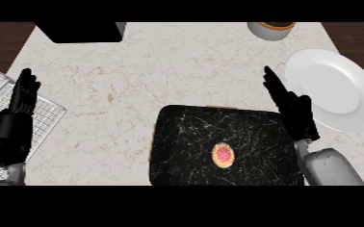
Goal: Pick the cupcake from the tray and place it in the plate
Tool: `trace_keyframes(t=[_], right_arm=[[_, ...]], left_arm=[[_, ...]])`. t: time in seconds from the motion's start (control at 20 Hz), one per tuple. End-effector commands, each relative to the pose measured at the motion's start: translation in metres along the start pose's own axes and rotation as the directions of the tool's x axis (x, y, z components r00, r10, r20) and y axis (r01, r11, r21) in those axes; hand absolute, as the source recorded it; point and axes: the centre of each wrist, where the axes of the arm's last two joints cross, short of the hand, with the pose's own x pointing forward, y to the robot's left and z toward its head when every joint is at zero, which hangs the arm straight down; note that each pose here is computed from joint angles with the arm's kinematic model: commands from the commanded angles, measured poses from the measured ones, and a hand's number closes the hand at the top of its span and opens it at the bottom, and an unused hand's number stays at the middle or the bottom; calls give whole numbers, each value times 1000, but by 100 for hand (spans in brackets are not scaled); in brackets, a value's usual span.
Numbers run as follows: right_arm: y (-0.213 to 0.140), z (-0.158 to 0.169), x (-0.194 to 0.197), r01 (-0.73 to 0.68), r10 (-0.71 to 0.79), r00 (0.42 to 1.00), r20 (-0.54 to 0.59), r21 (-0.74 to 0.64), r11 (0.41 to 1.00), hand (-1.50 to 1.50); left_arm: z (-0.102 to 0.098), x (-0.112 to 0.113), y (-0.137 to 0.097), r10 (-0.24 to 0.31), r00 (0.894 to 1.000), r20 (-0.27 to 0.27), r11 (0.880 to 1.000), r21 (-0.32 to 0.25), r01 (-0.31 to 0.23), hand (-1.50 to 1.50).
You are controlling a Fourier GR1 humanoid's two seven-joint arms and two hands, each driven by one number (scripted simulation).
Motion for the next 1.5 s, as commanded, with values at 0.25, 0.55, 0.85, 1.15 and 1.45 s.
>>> trace_keyframes(t=[0.25,0.55,0.85,1.15,1.45], right_arm=[[67,14,79,187,-368,897,244,545,817,150],[22,43,23,-404,337,785,519,18,915,150],[46,61,-26,115,-257,844,471,308,944,-150],[-3,53,-29,-392,163,820,549,330,859,-150],[-6,50,34,-653,458,689,561,209,728,-150]], left_arm=[[20,-30,-51,67,938,-341,988,-106,-109,0],[21,-35,-55,94,896,-434,981,-111,-157,0],[31,-34,-73,100,903,-417,977,-133,-169,0],[16,-27,-82,79,908,-411,977,-147,-152,0],[13,-30,-60,82,895,-438,976,-146,-161,0]])
